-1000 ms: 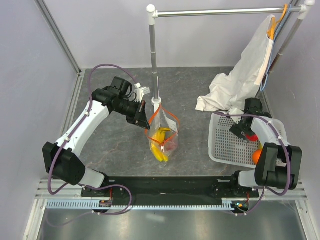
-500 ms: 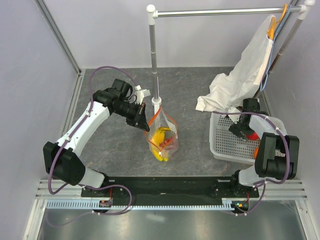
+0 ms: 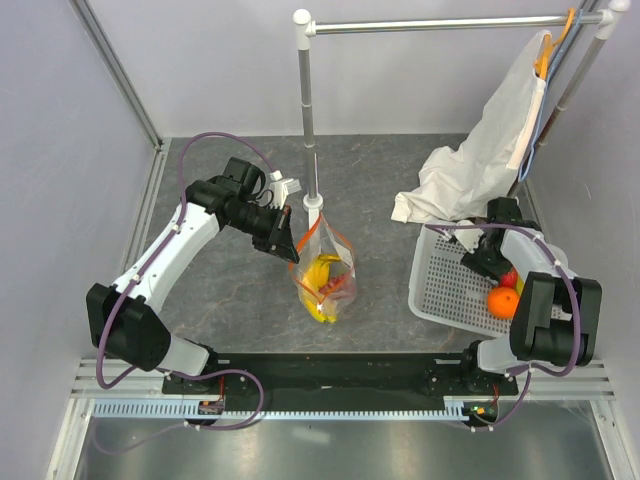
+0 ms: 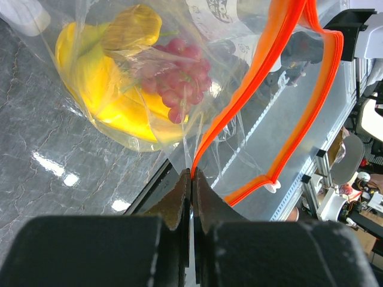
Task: Place the food in the zip-top bag and seal the zipper
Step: Pick up the fake fruit from the bin.
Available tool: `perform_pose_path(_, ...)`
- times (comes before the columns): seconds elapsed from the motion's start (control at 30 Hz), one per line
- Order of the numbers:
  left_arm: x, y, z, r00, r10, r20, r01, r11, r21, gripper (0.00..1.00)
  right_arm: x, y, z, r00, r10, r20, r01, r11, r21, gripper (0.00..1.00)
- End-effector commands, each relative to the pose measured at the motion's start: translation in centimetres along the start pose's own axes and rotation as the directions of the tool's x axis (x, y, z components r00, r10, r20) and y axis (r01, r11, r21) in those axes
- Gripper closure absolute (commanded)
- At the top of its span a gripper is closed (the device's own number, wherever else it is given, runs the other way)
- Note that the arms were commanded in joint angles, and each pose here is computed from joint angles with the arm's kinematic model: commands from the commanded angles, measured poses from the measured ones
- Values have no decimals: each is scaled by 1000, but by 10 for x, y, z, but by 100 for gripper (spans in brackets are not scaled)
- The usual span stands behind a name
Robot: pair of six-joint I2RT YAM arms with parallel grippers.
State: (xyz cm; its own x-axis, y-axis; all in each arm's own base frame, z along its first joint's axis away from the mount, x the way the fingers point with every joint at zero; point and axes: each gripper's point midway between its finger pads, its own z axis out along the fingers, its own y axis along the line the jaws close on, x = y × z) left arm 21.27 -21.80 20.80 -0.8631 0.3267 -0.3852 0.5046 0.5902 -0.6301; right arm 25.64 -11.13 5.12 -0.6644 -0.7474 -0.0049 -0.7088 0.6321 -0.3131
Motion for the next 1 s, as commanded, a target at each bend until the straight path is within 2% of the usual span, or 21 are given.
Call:
perform_pose_path(0.0,-8,-7,-5,997,71,31,-71,997,11,98,3,18,-15,999,-31,21,32,997,-76,45)
perform_pose_path(0.03,-8,-7,-6,997,71,32,-71,997,9,98,1,22,-20,999,-34,35,37,995,-97,48)
perform_pose_path(0.23,-10,-8,-6,997,70,34,-70,998,8,98,-25,48,-41,990,-40,137,65,981,-184,53)
perform_pose_path(0.5,-8,-4,-4,997,68,28,-67,998,-5,98,-83,75,-86,946,-148,288,199,968,-156,54)
perform_pose_path(0.57,-7,-4,-4,997,68,31,-68,998,-3,98,-94,83,-101,937,-139,321,201,965,-168,54)
perform_pose_path(0.77,-8,-3,-3,997,66,30,-65,998,-3,98,-151,118,-170,850,-136,509,279,936,-216,54)
perform_pose_path(0.97,-7,-1,-1,998,58,26,-58,998,-3,98,-202,145,-255,698,-124,705,381,899,-219,55)
